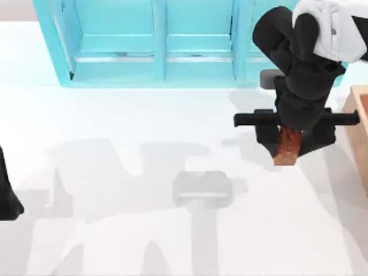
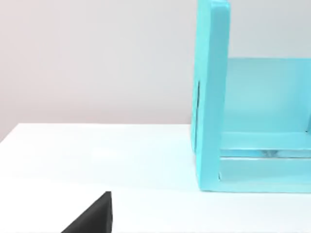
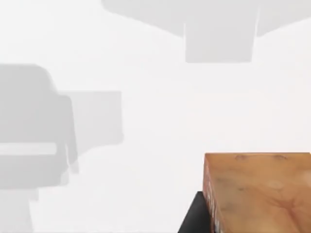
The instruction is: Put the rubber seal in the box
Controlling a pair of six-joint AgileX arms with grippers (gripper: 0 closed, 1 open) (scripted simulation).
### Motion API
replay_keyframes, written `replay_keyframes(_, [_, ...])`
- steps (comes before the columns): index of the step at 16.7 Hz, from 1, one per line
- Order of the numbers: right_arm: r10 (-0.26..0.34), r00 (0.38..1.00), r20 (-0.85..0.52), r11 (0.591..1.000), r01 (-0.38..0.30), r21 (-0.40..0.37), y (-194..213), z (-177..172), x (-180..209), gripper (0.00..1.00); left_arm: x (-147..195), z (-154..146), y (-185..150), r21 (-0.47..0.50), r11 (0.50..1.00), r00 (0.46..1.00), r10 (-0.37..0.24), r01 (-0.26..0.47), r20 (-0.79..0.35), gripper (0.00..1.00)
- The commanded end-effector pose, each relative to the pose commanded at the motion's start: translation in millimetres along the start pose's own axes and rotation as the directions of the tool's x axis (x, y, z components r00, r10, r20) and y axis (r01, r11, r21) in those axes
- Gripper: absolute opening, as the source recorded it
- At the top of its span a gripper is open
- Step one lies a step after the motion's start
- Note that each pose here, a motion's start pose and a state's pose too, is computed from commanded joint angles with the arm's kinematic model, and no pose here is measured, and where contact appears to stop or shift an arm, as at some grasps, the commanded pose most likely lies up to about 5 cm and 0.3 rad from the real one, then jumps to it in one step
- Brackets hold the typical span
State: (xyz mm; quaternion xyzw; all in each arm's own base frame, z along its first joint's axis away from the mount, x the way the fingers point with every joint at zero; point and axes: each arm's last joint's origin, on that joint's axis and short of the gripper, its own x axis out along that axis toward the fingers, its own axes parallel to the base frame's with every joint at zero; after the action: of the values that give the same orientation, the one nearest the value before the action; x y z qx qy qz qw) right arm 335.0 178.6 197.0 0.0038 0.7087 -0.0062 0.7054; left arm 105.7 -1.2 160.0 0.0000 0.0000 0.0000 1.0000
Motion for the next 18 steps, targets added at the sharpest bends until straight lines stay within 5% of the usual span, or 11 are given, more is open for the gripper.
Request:
replay_keyframes(10, [0.003, 1.0, 0.003, 1.0, -0.003, -0.001, -14.0, 2.3, -25.7, 0.0, 0.0, 0.0, 0.0, 0.0, 1.0, 1.0, 0.0, 0.0, 0.0, 1.0])
replay_keyframes(18, [0.001, 1.0, -0.017, 1.0, -0.001, -0.003, -174.6, 20.6, -46.2, 0.0, 0.0, 0.0, 0.0, 0.0, 1.0, 1.0, 0.0, 0.0, 0.0, 1.0])
